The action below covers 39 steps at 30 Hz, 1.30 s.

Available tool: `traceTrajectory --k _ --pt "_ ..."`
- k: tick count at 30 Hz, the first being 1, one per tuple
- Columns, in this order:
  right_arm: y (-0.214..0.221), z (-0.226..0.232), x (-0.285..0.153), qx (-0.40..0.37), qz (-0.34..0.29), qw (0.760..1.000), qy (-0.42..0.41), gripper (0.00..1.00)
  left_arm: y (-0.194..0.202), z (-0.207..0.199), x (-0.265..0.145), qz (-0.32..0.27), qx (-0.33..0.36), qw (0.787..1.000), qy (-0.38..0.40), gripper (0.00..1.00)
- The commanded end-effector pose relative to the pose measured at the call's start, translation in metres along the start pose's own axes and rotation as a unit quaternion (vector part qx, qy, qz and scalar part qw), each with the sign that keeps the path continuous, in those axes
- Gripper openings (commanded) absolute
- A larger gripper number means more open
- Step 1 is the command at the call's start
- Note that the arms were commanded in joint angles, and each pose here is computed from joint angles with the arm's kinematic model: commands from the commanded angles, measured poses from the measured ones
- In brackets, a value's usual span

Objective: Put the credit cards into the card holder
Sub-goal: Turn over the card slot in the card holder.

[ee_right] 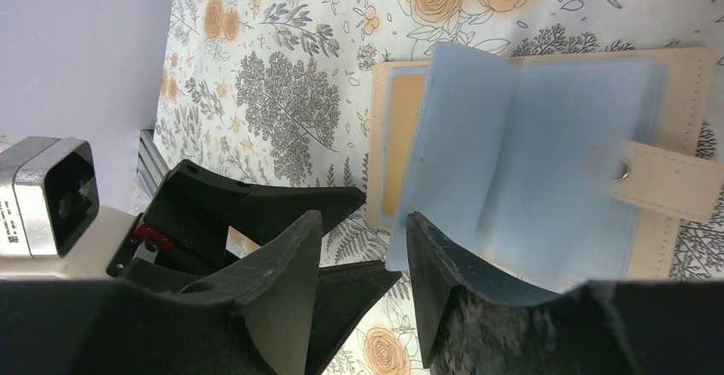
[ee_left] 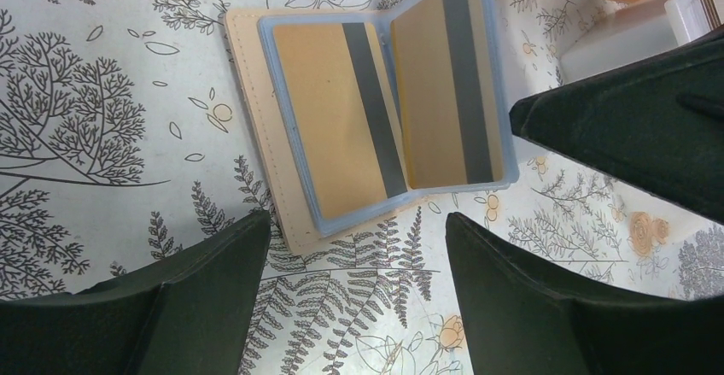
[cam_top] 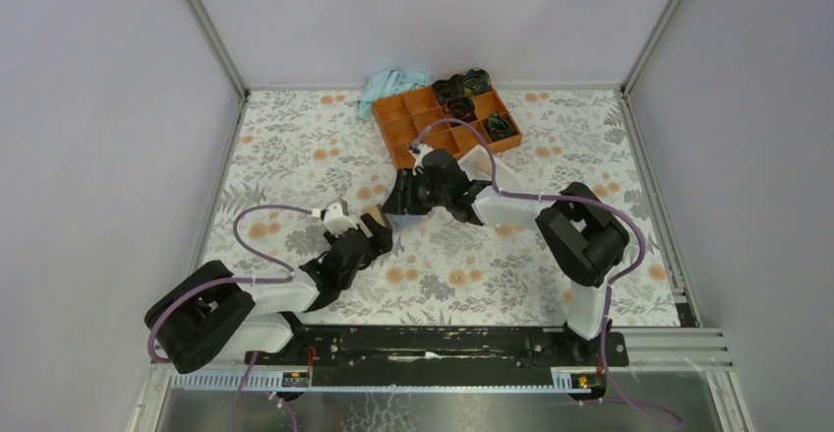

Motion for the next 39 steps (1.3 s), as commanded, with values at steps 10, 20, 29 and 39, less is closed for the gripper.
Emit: traceTrajectory --k 10,20,29,39 --pt "0.006 0.009 0.021 0.014 0.015 0.999 -0.045 0.5 0.013 0.016 -0.011 0.024 0.008 1.0 -0.016 0.82" --pt "0.008 0.007 0.026 0.02 0.018 0.998 -0.05 0.5 -0.003 0.011 -0.022 0.007 -0.005 1.0 -0.013 0.82" --pt "0.0 0.002 0.01 0.008 -0.012 0.999 -0.031 0.5 -0.032 -0.013 -0.029 -0.047 -0.034 0.997 0.047 0.83" --pt "-0.039 -0.001 -0.032 -0.04 -0.077 0.996 0.022 0.5 -0.054 -0.04 -0.019 -0.07 -0.035 0.995 0.069 0.83"
Point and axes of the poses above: each gripper's point midway between its finger pads, its own x axis out along the fingers, its own z axis along the line the jaws close on, y = z × x, the point moved 6 cm from there along -x, back along the fingers, and after that the axes turned 9 degrees about x, right-handed, at the moved point
